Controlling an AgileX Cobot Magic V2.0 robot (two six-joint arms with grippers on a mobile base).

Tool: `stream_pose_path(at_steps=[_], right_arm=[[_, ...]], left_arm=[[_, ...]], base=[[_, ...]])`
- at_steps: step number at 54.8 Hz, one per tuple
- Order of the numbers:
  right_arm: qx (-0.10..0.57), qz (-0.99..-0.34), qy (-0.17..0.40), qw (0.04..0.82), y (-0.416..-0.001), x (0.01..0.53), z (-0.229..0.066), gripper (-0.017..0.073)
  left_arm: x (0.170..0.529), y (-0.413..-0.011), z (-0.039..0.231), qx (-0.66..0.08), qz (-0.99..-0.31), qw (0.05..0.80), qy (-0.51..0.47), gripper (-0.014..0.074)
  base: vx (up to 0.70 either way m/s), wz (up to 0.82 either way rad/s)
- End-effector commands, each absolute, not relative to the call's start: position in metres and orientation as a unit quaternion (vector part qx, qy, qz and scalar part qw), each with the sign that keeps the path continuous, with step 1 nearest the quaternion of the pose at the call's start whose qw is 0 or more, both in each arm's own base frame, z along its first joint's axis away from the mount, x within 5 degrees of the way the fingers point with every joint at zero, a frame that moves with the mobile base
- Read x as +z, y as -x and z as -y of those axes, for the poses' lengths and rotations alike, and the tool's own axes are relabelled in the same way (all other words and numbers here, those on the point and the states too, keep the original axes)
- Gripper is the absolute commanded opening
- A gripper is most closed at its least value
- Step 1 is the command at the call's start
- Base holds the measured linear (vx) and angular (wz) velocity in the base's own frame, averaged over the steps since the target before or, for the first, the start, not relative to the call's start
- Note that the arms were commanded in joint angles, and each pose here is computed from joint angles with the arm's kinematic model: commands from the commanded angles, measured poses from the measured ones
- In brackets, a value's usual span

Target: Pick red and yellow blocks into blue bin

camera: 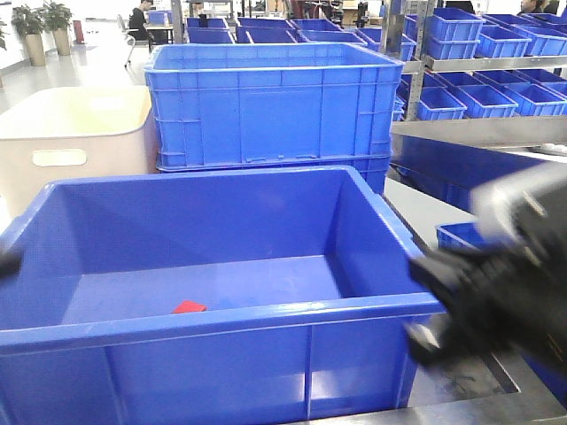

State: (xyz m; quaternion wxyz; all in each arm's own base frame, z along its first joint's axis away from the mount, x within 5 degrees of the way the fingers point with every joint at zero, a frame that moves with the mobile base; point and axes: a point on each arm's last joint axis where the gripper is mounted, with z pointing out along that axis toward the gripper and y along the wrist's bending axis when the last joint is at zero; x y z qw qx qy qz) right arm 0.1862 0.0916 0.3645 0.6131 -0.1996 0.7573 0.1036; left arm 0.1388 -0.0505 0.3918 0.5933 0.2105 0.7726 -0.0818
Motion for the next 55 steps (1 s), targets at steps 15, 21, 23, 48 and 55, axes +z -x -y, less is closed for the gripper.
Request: stream_pose_path(at_steps=[15, 21, 23, 48, 55], right_arm=[[0.141, -0.668, 0.206, 0.701, -0.138, 0.354, -0.074, -0.0010], [0.141, -0.668, 0.206, 0.701, -0.138, 0.354, -0.074, -0.0010], [0.141, -0.668, 0.206, 0.701, -0.138, 0.354, -0.074, -0.0010], [0.141, -0.669, 0.206, 0.700, -0.138, 0.354, -0.073, -0.0010], [0.141, -0.669, 0.206, 0.700, -0.138, 0.354, -0.073, -0.0010]], left_arm=[[0.371, -0.067, 0.030, -0.104, -0.701, 0.684, -0.174, 0.0000], [0.372, -0.060, 0.028, -0.105, -0.694, 0.691, -0.175, 0.0000], [0.372, -0.060, 0.028, -0.105, -0.694, 0.691, -0.175, 0.0000], [0.371, -0.061, 0.029, -0.105, -0.694, 0.690, -0.174, 0.0000], [0.358, -0.067, 0.025, -0.065, -0.693, 0.697, -0.174, 0.0000]], base=[[0.00, 0.00], [0.00, 0.00], [0.00, 0.00], [0.00, 0.00], [0.00, 0.00]])
